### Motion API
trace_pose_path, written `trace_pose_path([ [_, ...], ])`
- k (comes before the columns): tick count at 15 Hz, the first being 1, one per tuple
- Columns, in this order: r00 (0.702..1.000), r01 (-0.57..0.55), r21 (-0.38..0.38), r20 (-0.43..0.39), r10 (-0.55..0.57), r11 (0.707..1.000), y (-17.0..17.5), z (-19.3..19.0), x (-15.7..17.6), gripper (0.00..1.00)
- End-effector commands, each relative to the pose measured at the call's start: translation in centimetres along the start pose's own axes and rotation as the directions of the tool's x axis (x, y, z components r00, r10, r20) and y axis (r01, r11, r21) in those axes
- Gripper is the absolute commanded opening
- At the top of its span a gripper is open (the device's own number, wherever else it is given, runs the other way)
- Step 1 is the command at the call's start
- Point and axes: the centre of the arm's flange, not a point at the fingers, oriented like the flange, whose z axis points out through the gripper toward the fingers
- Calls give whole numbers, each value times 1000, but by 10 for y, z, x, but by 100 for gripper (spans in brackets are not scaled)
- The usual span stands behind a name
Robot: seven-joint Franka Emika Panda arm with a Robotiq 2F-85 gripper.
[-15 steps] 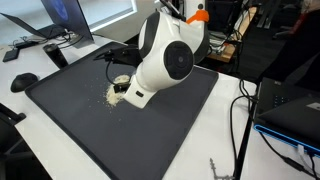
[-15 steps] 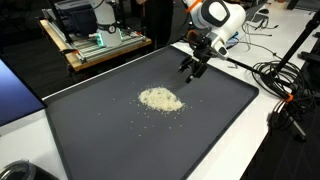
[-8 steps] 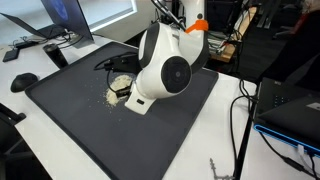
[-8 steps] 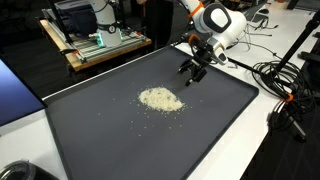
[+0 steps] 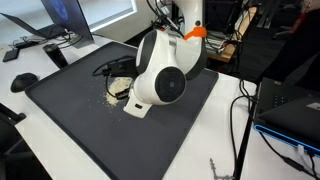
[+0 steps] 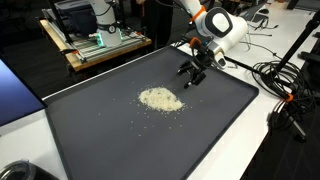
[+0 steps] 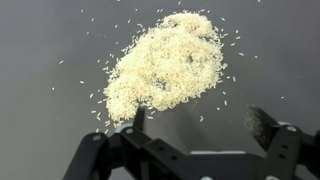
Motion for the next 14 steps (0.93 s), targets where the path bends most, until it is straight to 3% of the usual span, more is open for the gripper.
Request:
trace_pose_path([
  [1,999,13,63,-52,-10,998,10,-5,-12,100],
  [7,966,-27,199,-245,76,980,12,-1,-68,100],
  [12,886,-90,267,-418,200,959,8,10,-135,100],
  [14,841,-129,293,-474,261,947,4,15,-163,100],
])
